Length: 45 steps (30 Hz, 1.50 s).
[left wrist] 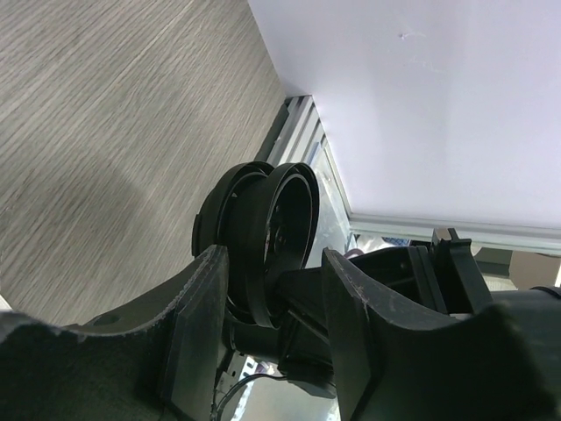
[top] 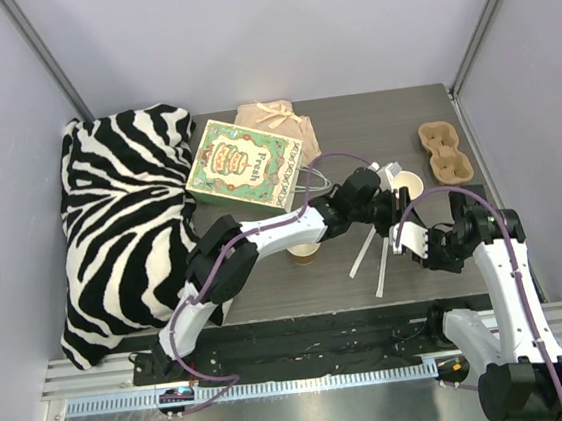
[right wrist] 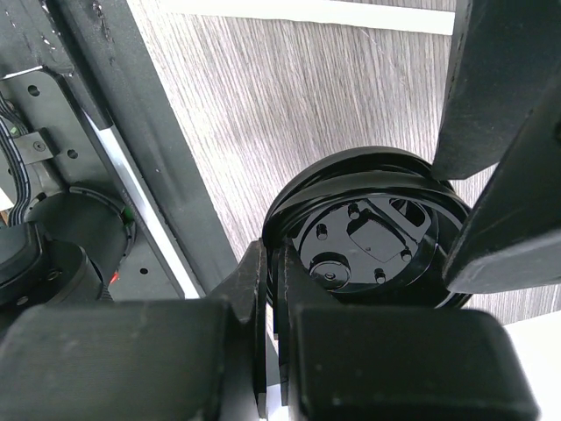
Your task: Pack the takeout coffee
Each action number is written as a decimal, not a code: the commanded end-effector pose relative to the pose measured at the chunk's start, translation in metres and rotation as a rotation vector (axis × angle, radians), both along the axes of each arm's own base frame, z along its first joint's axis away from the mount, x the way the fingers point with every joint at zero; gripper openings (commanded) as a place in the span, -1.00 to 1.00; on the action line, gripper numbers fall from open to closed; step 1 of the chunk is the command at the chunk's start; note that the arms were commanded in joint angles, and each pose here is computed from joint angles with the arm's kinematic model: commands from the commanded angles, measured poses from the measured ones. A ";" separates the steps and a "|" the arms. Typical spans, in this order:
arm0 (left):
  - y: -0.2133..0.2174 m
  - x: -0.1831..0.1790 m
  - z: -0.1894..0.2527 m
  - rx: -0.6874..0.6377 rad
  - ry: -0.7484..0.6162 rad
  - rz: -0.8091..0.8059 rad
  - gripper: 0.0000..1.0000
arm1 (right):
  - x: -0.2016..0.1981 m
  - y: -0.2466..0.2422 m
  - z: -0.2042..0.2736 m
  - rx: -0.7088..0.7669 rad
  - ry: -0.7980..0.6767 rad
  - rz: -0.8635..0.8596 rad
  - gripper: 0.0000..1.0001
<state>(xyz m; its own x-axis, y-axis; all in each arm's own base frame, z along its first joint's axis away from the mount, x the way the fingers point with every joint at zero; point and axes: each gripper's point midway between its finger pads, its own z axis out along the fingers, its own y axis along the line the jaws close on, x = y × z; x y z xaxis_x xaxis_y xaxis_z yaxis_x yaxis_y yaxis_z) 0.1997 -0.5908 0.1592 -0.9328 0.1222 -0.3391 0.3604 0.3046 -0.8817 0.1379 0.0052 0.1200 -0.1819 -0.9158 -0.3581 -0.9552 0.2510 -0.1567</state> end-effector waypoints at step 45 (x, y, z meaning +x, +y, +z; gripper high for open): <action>0.007 0.074 0.077 -0.083 -0.261 0.074 -1.00 | 0.017 0.012 0.054 0.112 -0.189 -0.180 0.34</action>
